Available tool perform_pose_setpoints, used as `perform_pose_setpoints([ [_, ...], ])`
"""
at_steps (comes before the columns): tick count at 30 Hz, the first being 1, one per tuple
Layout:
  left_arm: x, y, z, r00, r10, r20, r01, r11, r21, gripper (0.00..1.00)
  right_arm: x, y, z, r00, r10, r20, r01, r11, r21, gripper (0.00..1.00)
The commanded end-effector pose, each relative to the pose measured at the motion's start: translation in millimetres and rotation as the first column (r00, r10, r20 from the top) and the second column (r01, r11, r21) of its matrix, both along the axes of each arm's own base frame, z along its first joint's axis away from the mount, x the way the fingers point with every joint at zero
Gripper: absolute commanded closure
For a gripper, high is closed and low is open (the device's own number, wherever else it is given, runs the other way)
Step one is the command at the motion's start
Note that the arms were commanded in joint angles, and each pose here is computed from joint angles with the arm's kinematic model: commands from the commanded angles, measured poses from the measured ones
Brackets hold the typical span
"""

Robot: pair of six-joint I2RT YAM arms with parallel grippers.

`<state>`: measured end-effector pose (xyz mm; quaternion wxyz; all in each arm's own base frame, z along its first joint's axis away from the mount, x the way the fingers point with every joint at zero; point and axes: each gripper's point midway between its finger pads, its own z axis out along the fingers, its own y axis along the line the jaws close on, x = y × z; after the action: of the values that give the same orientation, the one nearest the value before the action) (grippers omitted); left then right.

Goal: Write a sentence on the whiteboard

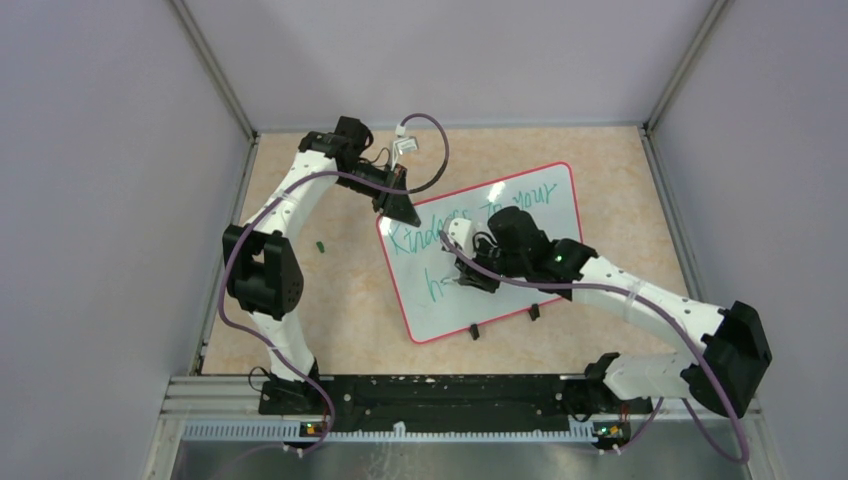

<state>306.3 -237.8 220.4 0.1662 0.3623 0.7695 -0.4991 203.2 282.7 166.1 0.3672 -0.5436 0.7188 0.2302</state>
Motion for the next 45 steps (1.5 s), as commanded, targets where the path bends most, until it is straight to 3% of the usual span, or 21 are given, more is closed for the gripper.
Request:
perform_pose_setpoints([
  [1,17.2,13.5,-14.9,0.994,0.019,0.104,-0.031,0.993,0.112,1.0,-0.6,-7.6,-7.8,1.0,-0.018,0.018,0.019,1.0,-0.02,1.0],
  [8,17.6,12.2,-14.5,0.995,0.018,0.101,-0.029,0.994,0.107,1.0,-9.5,-18.8,-11.8,1.0,-0.018,0.006,0.018,0.999,-0.041,1.0],
  [21,16.8,12.1,-13.8,0.995,0.02,0.097,-0.031,0.994,0.106,1.0,2.2,-22.3,29.4,0.996,-0.064,0.055,0.062,0.998,0.033,1.0],
  [34,16.6,12.1,-13.9,0.995,0.02,0.098,-0.03,0.994,0.105,1.0,24.0,-26.4,32.3,0.982,-0.159,0.102,0.157,0.987,0.033,1.0],
  [45,16.2,12.8,-14.5,0.995,0.019,0.101,-0.029,0.994,0.108,1.0,19.6,-14.4,24.8,0.992,-0.111,0.056,0.109,0.993,0.044,1.0],
])
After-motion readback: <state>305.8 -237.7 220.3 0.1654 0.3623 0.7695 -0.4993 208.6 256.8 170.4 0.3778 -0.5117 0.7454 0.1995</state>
